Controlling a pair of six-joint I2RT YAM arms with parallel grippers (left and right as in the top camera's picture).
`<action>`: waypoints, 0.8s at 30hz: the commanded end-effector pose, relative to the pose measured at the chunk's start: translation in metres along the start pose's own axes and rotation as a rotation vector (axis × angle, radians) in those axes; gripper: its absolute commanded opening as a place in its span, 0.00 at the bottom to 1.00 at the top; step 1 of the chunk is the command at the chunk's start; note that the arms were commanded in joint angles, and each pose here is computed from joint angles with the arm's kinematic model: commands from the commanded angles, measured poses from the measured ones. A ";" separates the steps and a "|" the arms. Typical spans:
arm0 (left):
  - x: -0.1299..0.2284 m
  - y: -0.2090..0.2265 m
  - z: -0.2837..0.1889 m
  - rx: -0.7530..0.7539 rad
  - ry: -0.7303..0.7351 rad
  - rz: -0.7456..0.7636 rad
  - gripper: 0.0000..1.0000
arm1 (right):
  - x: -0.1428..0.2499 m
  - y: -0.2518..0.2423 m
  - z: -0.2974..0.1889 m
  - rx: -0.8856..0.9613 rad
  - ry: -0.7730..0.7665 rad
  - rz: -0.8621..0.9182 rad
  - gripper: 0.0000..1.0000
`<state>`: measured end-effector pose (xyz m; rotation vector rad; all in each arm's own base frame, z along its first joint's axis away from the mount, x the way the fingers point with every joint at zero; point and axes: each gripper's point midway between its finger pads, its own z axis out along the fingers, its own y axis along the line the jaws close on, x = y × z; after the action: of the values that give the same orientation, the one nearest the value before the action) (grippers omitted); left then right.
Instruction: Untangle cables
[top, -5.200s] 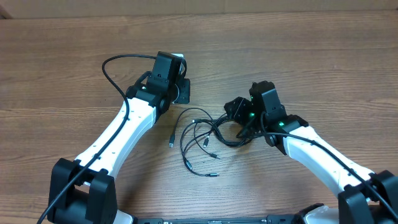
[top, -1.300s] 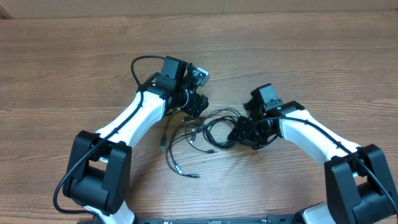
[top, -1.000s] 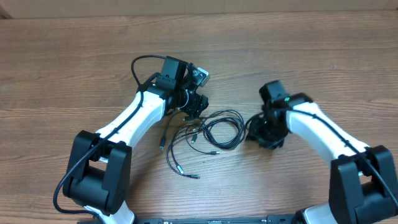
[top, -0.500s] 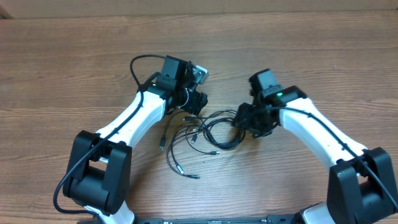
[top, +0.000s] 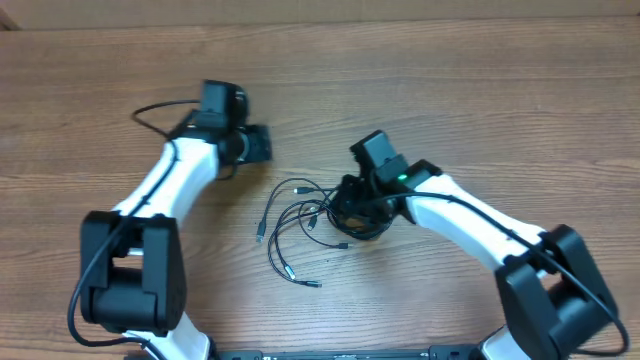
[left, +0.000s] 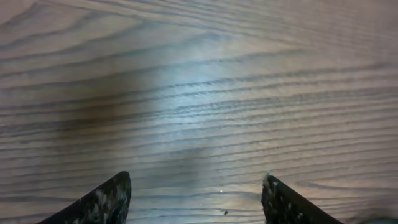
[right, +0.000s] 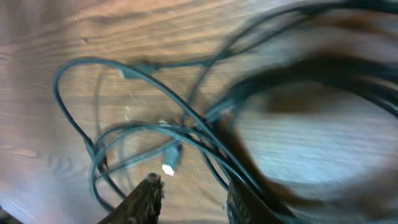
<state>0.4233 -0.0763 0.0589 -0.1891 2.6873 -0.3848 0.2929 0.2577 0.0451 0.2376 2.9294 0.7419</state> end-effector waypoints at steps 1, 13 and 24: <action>0.002 -0.021 -0.004 0.166 0.042 -0.052 0.67 | -0.016 0.000 0.013 -0.003 -0.068 0.013 0.32; 0.003 -0.029 -0.003 0.172 0.040 -0.030 0.67 | -0.030 0.009 0.024 -0.019 -0.142 -0.007 0.27; 0.004 -0.030 -0.002 0.173 0.041 -0.028 0.68 | -0.056 0.020 0.020 -0.017 -0.305 -0.013 0.27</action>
<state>0.4192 -0.0983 0.0660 -0.1769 2.6821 -0.6044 0.3410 0.2860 0.0477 0.2266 2.6824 0.7559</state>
